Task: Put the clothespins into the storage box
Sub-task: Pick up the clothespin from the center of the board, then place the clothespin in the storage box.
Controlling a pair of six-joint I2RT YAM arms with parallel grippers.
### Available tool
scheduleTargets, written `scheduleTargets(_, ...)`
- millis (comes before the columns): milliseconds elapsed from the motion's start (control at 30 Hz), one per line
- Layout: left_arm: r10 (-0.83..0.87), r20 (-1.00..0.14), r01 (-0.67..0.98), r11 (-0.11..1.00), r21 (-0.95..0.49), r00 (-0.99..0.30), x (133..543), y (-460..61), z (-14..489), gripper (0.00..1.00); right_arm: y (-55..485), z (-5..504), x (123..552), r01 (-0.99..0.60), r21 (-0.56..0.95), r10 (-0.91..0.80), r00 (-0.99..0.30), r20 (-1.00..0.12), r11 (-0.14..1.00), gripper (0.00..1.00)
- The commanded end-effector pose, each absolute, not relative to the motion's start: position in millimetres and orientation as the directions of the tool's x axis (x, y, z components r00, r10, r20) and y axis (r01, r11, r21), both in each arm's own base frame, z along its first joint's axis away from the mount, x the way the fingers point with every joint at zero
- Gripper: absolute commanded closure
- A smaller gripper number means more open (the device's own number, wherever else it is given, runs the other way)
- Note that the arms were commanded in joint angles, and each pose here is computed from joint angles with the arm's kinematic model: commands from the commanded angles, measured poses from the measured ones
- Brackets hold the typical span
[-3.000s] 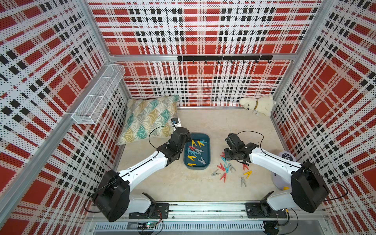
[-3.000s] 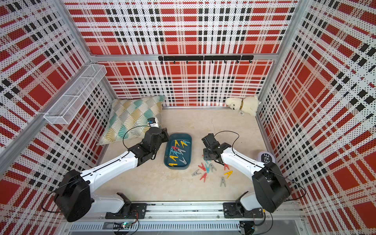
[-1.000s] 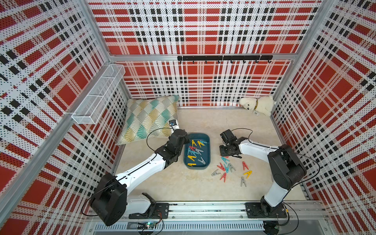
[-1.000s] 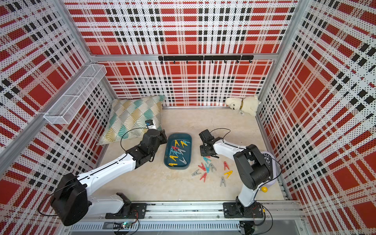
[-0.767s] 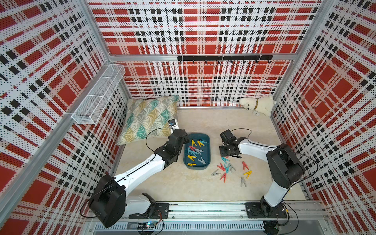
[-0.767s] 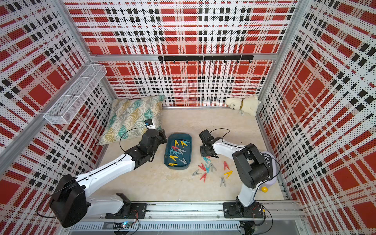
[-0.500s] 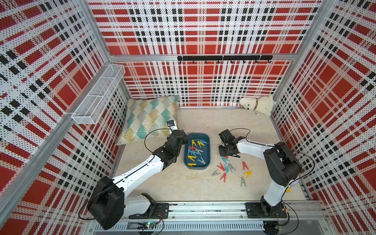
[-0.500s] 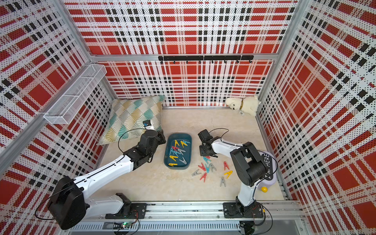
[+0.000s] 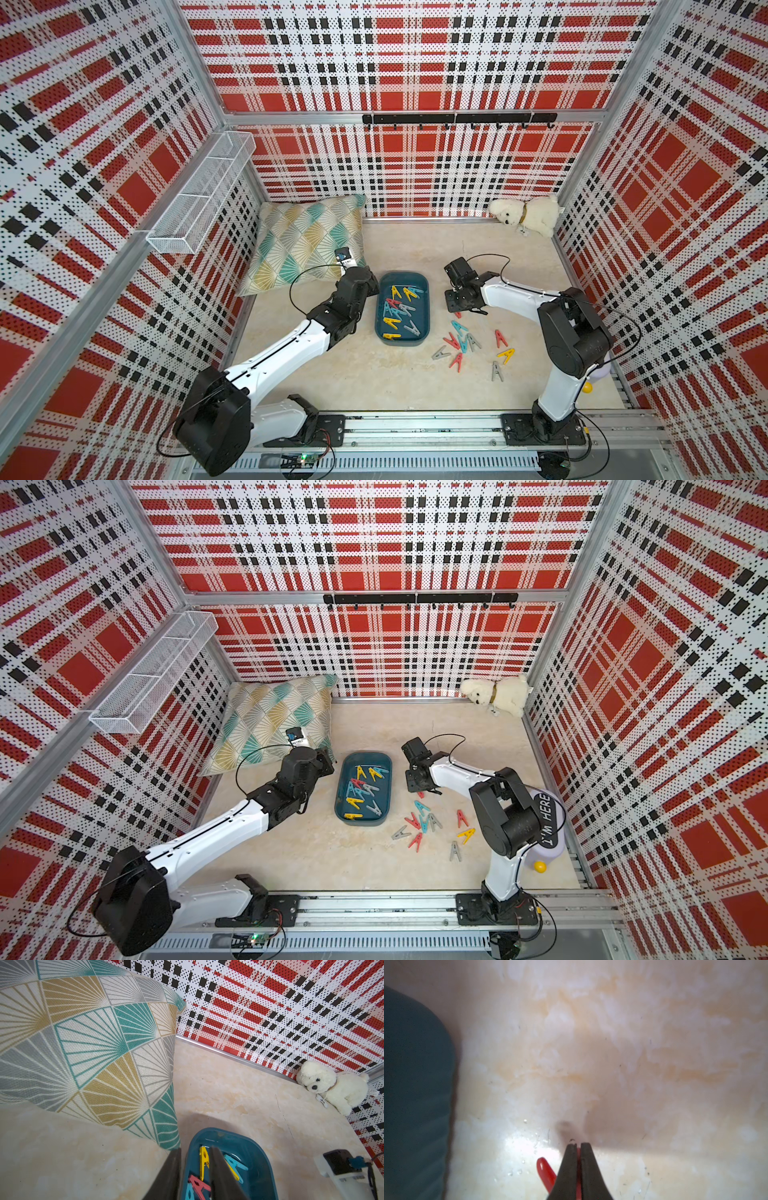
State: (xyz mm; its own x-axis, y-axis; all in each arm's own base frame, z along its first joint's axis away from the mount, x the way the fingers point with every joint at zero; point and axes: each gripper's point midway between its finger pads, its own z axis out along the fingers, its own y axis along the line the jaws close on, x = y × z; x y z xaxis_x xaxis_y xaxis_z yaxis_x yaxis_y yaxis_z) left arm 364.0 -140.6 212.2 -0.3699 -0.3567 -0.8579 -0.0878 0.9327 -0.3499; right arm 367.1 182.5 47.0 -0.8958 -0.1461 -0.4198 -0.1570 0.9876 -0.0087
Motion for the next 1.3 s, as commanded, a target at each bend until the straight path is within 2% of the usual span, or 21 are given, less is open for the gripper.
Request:
scheduleTargets(0,-0.367,-0.86,-0.089,0.929,-0.36,-0.355,361.3,-133.7,218.3,0.71,180.9,78.1,372.9,-0.172,-0.043,-0.173,-0.871,-0.459,0.984,0.95)
scheduleTargets(100,-0.369,-0.858,-0.094,0.928,-0.36,-0.358,361.4,-130.9,217.3,0.71,193.3,101.9,375.4,-0.202,-0.008,-0.179,-0.85,-0.496,0.979,0.96)
scheduleTargets(267,-0.362,-0.854,-0.091,0.931,-0.355,-0.374,361.6,-132.5,213.1,0.7,253.1,135.1,366.7,-0.325,0.042,-0.247,-0.791,-0.56,0.945,0.95)
scheduleTargets(433,-0.357,-0.852,-0.084,0.932,-0.353,-0.383,361.8,-136.7,212.1,0.71,312.5,144.7,362.0,-0.415,0.073,-0.296,-0.751,-0.59,0.907,0.95)
scheduleTargets(533,-0.36,-0.853,-0.083,0.931,-0.356,-0.379,360.4,-136.5,214.8,0.7,336.9,134.1,367.4,-0.434,0.066,-0.319,-0.749,-0.58,0.899,0.95)
scheduleTargets(900,-0.366,-0.856,-0.092,0.929,-0.358,-0.366,354.4,-129.3,219.2,0.7,356.3,74.8,395.2,-0.391,0.015,-0.328,-0.792,-0.515,0.92,0.95)
scheduleTargets(1267,-0.369,-0.857,-0.095,0.928,-0.36,-0.359,353.4,-125.9,220.8,0.7,343.2,51.4,406.1,-0.43,-0.097,-0.424,-0.78,-0.46,0.898,0.95)
